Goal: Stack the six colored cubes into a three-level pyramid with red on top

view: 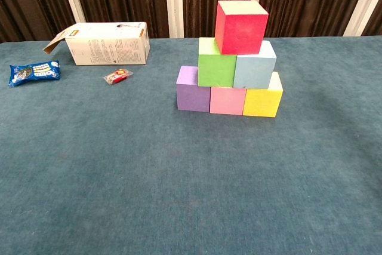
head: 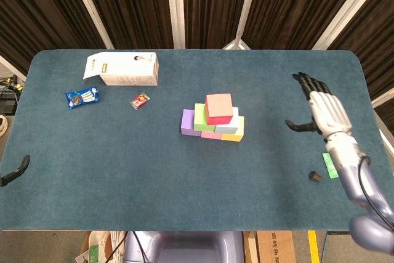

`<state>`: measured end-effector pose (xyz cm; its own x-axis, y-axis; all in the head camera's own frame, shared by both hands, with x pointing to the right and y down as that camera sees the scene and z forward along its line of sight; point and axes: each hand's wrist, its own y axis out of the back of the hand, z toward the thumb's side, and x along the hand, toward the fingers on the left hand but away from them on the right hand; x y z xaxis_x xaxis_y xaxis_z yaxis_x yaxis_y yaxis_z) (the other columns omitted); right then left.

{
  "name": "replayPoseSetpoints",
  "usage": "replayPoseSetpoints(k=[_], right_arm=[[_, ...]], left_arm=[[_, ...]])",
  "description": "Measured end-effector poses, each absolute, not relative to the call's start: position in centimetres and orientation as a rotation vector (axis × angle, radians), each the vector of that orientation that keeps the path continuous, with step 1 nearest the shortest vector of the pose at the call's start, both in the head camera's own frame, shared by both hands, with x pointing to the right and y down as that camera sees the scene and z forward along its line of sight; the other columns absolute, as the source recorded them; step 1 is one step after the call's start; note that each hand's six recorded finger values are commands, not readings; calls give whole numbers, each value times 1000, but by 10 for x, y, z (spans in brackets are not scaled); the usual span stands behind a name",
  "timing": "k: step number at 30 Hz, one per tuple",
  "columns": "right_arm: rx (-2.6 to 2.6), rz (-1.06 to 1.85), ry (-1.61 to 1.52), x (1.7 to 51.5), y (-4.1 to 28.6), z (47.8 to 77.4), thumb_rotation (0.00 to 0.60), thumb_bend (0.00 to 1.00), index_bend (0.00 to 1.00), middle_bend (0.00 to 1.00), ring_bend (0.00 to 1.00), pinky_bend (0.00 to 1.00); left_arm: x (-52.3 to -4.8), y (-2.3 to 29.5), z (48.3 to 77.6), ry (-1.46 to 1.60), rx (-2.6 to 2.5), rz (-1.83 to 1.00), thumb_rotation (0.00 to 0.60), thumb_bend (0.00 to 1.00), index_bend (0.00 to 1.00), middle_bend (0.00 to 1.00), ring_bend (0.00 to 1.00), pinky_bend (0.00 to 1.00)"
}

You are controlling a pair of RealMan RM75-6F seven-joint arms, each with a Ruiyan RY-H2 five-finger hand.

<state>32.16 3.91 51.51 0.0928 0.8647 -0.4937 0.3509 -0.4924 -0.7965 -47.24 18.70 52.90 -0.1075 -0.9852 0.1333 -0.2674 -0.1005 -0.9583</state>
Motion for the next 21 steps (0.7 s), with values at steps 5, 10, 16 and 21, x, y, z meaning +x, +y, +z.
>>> replayPoseSetpoints(k=[5, 10, 16, 21], right_arm=[[-1774, 1400, -1198, 357, 77, 519, 600, 256, 0, 0, 0, 0], [-1650, 1420, -1176, 385, 128, 533, 600, 256, 0, 0, 0, 0], [-1522, 1472, -1095, 401, 181, 545, 600, 256, 0, 0, 0, 0], [-1442, 1502, -1050, 407, 198, 547, 600, 256, 0, 0, 0, 0]], left_arm=[[-469, 189, 528, 1412, -1445, -1257, 600, 346, 77, 0, 0, 0], [-468, 192, 525, 1402, -1448, -1263, 600, 346, 77, 0, 0, 0], [-468, 198, 525, 1360, -1454, -1306, 600, 346, 76, 0, 0, 0], [-468, 205, 522, 1339, -1459, -1337, 600, 346, 76, 0, 0, 0]])
